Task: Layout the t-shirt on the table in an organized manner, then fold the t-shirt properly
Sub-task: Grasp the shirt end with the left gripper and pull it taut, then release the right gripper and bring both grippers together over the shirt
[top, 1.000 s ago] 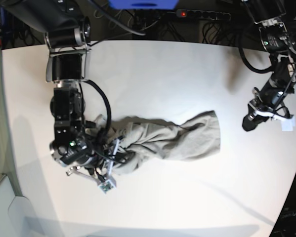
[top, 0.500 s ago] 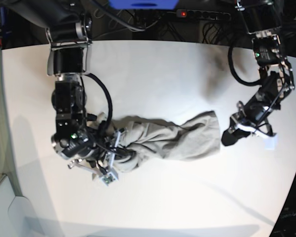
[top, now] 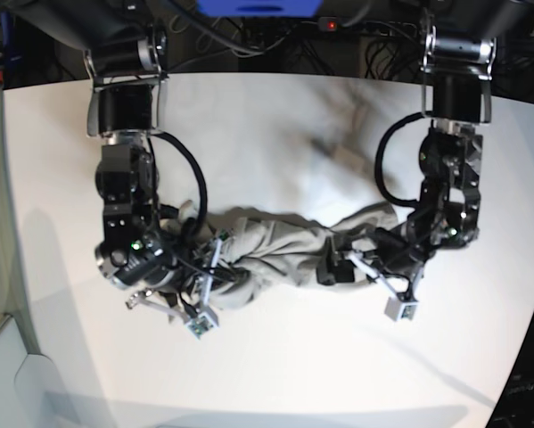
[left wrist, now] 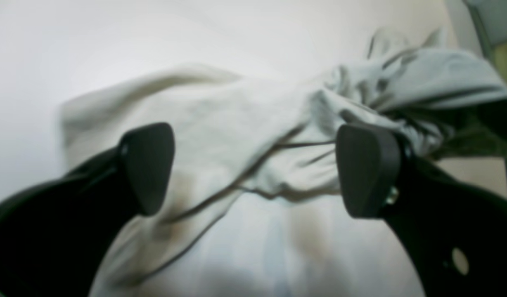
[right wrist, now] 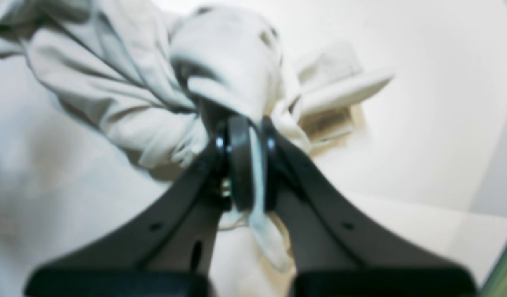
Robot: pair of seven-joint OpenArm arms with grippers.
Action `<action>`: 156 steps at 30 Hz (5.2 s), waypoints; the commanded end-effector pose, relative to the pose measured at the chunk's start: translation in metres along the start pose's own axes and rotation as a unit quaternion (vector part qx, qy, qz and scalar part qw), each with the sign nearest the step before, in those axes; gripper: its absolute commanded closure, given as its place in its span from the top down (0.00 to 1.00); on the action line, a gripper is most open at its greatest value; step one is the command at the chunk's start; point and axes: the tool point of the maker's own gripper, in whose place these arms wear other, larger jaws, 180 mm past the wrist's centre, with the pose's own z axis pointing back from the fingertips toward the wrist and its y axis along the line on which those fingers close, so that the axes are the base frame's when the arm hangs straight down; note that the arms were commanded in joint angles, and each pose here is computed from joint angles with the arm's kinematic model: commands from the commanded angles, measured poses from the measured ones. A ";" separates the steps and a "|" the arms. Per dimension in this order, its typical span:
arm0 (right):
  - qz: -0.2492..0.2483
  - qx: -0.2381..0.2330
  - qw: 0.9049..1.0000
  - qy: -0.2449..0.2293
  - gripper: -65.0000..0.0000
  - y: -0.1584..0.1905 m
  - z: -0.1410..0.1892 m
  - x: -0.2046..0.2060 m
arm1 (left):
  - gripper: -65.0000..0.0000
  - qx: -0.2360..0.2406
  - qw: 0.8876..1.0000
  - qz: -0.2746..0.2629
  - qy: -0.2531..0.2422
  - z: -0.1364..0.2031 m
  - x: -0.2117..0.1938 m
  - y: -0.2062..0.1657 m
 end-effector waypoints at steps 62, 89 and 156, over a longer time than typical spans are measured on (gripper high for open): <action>-0.081 -0.078 0.993 -0.022 0.00 -0.082 0.025 -0.012 | 0.01 0.151 0.976 0.100 -0.122 0.142 -0.056 0.140; -0.107 -0.057 0.992 0.030 0.00 -0.056 0.020 -0.063 | 0.01 0.187 0.963 0.172 -0.093 0.176 -0.116 0.158; 0.249 0.061 0.965 0.050 0.54 0.070 0.000 -0.001 | 0.50 0.043 0.984 -0.079 0.152 0.032 -0.144 0.026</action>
